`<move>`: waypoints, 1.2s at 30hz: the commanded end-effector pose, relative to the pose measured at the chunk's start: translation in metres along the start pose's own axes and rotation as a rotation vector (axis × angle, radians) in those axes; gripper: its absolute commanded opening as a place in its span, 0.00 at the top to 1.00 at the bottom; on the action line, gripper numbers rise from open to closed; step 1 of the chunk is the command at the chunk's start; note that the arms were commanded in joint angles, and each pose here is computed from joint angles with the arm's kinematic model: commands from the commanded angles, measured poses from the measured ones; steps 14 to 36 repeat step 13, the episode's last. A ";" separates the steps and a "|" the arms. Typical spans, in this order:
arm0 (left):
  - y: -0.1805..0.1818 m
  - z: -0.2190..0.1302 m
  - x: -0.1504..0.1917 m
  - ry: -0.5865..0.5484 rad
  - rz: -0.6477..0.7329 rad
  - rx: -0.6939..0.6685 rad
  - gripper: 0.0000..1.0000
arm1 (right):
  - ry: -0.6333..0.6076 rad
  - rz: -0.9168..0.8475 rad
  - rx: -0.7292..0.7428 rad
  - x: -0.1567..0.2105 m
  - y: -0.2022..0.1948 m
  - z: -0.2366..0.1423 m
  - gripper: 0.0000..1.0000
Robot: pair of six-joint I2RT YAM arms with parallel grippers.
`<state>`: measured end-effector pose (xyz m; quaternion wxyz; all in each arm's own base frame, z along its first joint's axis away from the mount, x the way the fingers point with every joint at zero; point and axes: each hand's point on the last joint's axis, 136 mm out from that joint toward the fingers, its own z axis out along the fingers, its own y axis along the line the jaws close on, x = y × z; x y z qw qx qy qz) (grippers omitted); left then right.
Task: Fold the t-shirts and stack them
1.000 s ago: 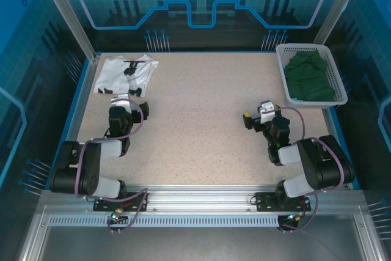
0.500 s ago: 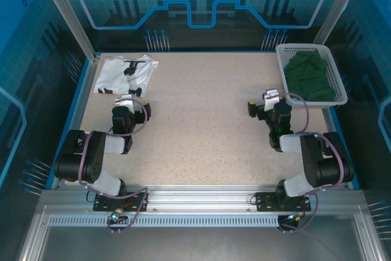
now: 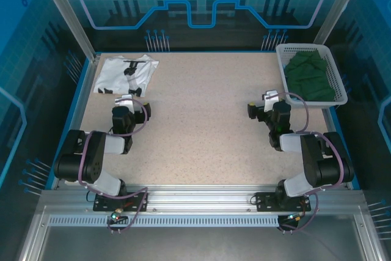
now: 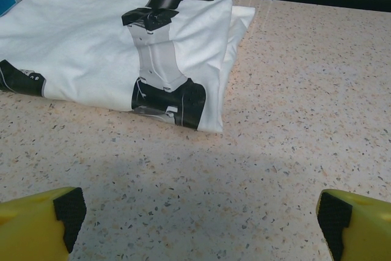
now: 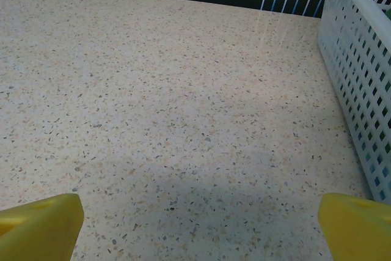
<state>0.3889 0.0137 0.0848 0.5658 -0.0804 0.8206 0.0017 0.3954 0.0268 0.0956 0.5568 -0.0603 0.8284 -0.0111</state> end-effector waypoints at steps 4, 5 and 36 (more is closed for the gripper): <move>-0.002 0.002 -0.012 -0.040 0.017 0.000 0.01 | 0.005 0.017 0.000 0.001 -0.001 0.002 0.00; -0.002 0.002 -0.012 -0.040 0.018 0.000 0.01 | 0.006 0.018 -0.003 0.001 -0.001 0.002 0.00; -0.002 0.002 -0.012 -0.040 0.017 0.000 0.01 | 0.006 0.025 -0.015 0.000 -0.002 0.002 0.00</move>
